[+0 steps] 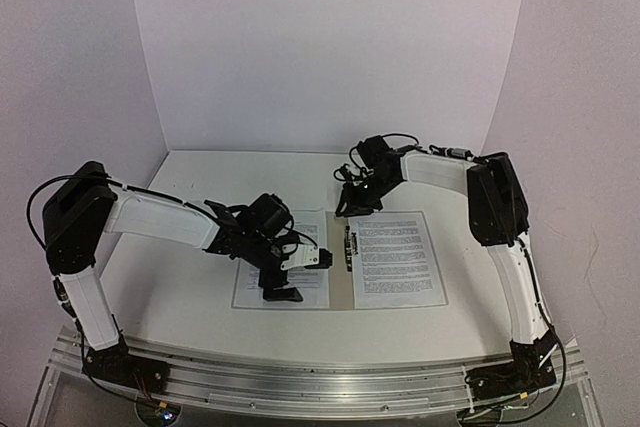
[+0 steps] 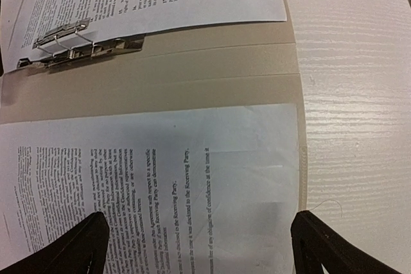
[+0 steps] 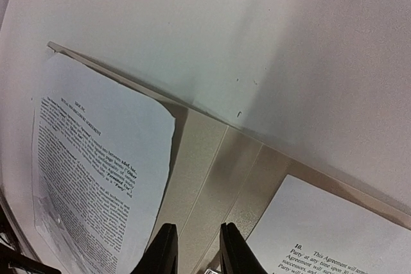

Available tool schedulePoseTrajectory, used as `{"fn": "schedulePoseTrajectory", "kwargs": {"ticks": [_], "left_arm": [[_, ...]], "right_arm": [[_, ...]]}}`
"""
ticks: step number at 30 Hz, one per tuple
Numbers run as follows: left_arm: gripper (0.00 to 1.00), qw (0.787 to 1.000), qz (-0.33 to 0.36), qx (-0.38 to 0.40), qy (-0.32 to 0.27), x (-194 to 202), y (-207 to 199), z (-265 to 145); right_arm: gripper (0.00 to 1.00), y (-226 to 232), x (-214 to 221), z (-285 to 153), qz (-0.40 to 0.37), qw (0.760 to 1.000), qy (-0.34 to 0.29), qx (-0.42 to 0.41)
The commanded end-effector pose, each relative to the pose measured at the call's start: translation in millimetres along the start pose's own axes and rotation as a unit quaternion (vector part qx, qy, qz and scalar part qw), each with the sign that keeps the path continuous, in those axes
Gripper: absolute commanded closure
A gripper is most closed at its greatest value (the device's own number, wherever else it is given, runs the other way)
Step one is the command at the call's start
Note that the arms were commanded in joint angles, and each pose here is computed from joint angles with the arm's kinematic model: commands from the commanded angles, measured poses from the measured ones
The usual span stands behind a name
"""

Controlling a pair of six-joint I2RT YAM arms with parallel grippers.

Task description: Put the files into the folder

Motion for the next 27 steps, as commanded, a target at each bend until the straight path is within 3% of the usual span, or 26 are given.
{"fn": "schedulePoseTrajectory", "kwargs": {"ticks": [1,15,27], "left_arm": [[0.01,1.0,0.021,0.005,-0.013,0.5,-12.1,19.2],[0.04,1.0,0.015,0.01,0.016,16.3,-29.1,32.1],[0.04,1.0,-0.003,0.012,0.025,19.0,-30.8,31.6]], "right_arm": [[0.74,-5.5,11.7,11.7,-0.004,1.0,0.028,-0.006],[0.77,-9.7,24.4,17.0,-0.004,0.998,0.065,-0.013],[0.79,7.3,28.3,-12.8,-0.009,0.997,0.065,-0.044]]}}
Point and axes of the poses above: each gripper's point midway between its finger pads, its own z axis out along the fingers, its own y axis along the line the jaws close on, x = y × z, the point moved 7 cm from there along -z, back along the fingers, and after that the axes turned 13 degrees about z, right-handed, at the moved point
